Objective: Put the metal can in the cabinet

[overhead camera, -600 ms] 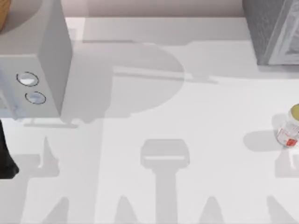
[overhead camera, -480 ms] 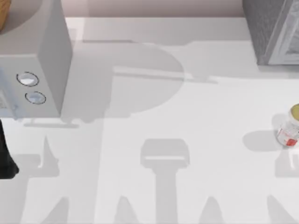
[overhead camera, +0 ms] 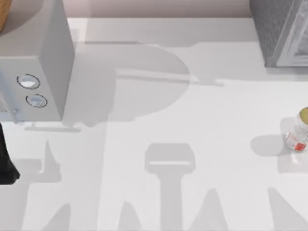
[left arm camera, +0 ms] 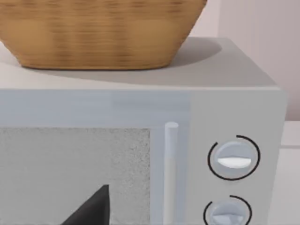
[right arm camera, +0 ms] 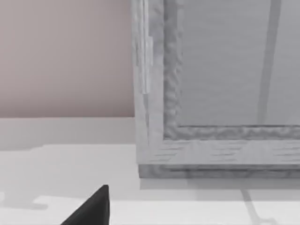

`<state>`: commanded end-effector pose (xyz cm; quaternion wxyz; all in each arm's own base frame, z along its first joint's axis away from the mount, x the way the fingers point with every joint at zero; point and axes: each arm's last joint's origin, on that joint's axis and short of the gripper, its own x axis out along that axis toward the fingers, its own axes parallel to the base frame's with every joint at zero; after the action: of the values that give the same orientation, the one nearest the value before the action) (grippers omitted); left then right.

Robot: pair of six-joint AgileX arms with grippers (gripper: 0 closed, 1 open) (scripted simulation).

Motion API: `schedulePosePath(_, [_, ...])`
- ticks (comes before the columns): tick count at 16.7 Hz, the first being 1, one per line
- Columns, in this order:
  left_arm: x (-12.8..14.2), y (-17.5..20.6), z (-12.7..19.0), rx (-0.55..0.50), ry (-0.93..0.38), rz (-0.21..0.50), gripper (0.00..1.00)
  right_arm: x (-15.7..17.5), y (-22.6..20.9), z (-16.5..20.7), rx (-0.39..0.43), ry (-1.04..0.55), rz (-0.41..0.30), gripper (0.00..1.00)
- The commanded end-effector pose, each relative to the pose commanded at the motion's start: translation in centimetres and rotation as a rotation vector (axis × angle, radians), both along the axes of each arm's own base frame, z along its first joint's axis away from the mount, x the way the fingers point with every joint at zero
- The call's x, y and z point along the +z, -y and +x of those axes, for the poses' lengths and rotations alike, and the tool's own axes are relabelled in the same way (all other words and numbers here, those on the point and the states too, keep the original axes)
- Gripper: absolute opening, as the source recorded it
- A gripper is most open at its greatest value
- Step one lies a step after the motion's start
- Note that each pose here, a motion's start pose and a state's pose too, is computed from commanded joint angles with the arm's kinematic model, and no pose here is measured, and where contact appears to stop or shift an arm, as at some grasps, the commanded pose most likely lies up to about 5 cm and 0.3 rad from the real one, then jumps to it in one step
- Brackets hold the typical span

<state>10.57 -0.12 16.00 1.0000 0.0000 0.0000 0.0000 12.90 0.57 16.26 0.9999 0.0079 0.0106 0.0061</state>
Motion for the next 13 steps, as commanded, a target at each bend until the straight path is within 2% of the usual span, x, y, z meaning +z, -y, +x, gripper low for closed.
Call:
schedulePosePath(5, [0.0,0.0,0.0,0.0,0.0,0.0,1.0,-1.6,-1.0,3.0,-0.011,-0.076,0.005,1.0])
schedulePosePath(13, [0.0,0.0,0.0,0.0,0.0,0.0,1.0,-7.2,-2.9,5.5,-0.023,-0.215,-0.006,1.0])
